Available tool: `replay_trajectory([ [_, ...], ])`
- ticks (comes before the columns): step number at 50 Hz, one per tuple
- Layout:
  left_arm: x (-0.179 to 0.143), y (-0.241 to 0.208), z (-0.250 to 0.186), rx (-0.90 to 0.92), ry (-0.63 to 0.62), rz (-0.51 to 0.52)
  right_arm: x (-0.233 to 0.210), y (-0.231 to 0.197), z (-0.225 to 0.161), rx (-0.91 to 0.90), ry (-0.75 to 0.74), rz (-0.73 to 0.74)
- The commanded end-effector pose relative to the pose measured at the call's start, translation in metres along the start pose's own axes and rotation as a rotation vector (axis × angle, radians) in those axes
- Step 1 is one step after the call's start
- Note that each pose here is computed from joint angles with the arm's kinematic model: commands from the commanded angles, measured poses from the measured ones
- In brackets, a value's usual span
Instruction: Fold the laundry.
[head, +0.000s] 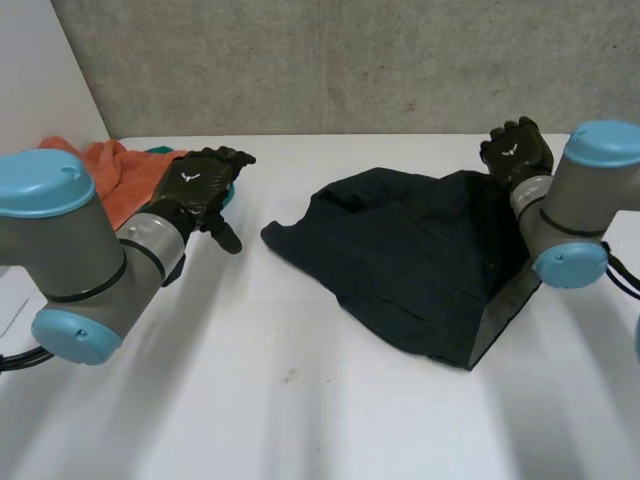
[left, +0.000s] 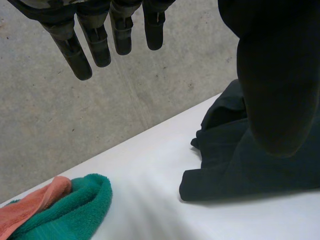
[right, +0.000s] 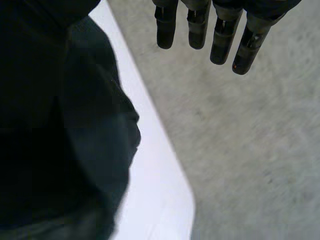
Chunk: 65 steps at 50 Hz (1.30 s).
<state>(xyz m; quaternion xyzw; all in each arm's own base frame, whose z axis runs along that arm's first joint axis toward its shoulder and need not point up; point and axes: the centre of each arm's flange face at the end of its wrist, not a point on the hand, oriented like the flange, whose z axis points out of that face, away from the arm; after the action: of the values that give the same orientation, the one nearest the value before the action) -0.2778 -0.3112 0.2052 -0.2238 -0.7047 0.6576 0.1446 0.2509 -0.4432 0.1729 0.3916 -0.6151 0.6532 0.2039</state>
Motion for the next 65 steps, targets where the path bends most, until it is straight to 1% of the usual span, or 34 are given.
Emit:
replay_trajectory([
  [1, -0.002, 0.006, 0.015, 0.001, 0.000, 0.007, 0.052, -0.031, -0.087, -0.214, -0.081, 0.183],
  [6, 0.000, 0.010, 0.016, -0.008, 0.004, 0.037, 0.052, -0.034, -0.131, -0.299, -0.158, 0.338],
  [9, 0.004, 0.010, 0.015, -0.008, 0.014, 0.039, 0.045, -0.032, -0.148, -0.327, -0.196, 0.395],
  [10, 0.005, 0.010, 0.015, -0.010, 0.015, 0.039, 0.041, -0.033, -0.161, -0.333, -0.215, 0.430],
  [13, 0.008, 0.012, 0.014, -0.013, 0.021, 0.039, 0.031, -0.031, -0.178, -0.344, -0.249, 0.472],
  [15, 0.008, 0.012, 0.013, -0.015, 0.023, 0.039, 0.017, -0.025, -0.190, -0.355, -0.282, 0.509],
  [17, 0.009, 0.012, 0.013, -0.016, 0.025, 0.039, 0.007, -0.024, -0.196, -0.342, -0.303, 0.533],
  [18, 0.009, 0.012, 0.013, -0.016, 0.025, 0.039, -0.005, -0.027, -0.204, -0.319, -0.333, 0.555],
  [22, 0.009, 0.012, 0.012, -0.016, 0.025, 0.039, -0.034, -0.034, -0.219, -0.259, -0.395, 0.569],
  [26, 0.009, 0.011, 0.012, -0.015, 0.025, 0.039, -0.059, -0.031, -0.220, -0.230, -0.420, 0.558],
  [29, 0.009, 0.011, 0.011, -0.018, 0.025, 0.039, -0.070, -0.027, -0.216, -0.234, -0.418, 0.548],
  [37, 0.009, 0.014, 0.010, -0.026, 0.023, 0.038, -0.083, -0.012, -0.201, -0.264, -0.337, 0.511],
  [41, 0.009, 0.016, 0.009, -0.033, 0.022, 0.036, -0.090, -0.002, -0.193, -0.282, -0.292, 0.462],
  [45, 0.009, 0.016, 0.009, -0.033, 0.024, 0.036, -0.086, 0.001, -0.189, -0.280, -0.240, 0.418],
  [48, 0.010, 0.015, 0.009, -0.032, 0.024, 0.037, -0.081, -0.003, -0.187, -0.250, -0.217, 0.423],
  [51, 0.010, 0.015, 0.009, -0.031, 0.025, 0.037, -0.061, -0.024, -0.187, -0.161, -0.177, 0.433],
  [53, 0.010, 0.015, 0.009, -0.028, 0.026, 0.037, -0.039, -0.045, -0.189, -0.087, -0.135, 0.446],
  [56, 0.011, 0.016, 0.009, -0.029, 0.029, 0.037, -0.016, -0.068, -0.191, -0.002, -0.096, 0.429],
  [59, 0.014, 0.019, 0.009, -0.038, 0.038, 0.037, -0.004, -0.081, -0.193, 0.035, -0.098, 0.409],
  [62, 0.021, 0.024, 0.008, -0.050, 0.053, 0.037, 0.009, -0.101, -0.201, 0.077, -0.128, 0.406],
  [65, 0.032, 0.036, 0.008, -0.078, 0.078, 0.037, 0.012, -0.118, -0.212, 0.105, -0.167, 0.401],
])
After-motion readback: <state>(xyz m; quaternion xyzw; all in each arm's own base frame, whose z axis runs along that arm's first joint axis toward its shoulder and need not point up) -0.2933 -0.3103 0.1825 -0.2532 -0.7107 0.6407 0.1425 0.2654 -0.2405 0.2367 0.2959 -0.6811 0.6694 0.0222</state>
